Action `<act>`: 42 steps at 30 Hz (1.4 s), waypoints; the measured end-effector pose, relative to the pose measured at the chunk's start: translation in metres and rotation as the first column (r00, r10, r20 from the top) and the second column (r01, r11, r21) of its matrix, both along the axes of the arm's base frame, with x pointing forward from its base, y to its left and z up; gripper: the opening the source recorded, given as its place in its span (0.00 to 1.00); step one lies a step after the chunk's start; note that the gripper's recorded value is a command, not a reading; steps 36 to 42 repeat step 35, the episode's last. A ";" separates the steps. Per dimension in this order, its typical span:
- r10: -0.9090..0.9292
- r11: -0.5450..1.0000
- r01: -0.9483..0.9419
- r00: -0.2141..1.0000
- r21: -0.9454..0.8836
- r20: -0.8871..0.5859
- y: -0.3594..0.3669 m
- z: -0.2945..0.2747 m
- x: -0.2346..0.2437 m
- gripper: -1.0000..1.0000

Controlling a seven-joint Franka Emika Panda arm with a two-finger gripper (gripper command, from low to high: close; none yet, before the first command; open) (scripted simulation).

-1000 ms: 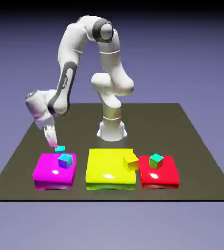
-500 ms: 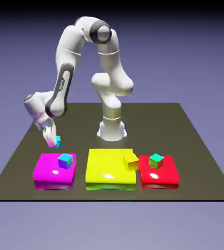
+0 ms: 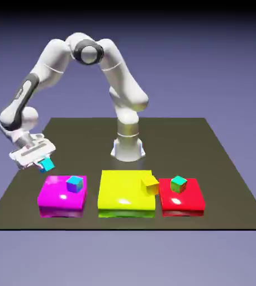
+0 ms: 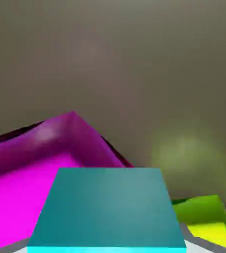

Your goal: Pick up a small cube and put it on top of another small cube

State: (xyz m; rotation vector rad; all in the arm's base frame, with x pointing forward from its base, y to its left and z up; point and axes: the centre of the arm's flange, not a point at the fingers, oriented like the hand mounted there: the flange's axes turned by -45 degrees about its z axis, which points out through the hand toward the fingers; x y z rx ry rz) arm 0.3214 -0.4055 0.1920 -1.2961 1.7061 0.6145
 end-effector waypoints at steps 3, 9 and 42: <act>0.222 0.975 -0.222 0.973 -0.004 0.055 0.053 0.025 0.070 0.00; 0.658 0.752 -0.648 0.749 -0.122 0.081 0.196 0.070 0.166 0.00; 0.918 -0.391 -0.715 -0.256 -0.580 -0.303 0.495 0.060 0.140 1.00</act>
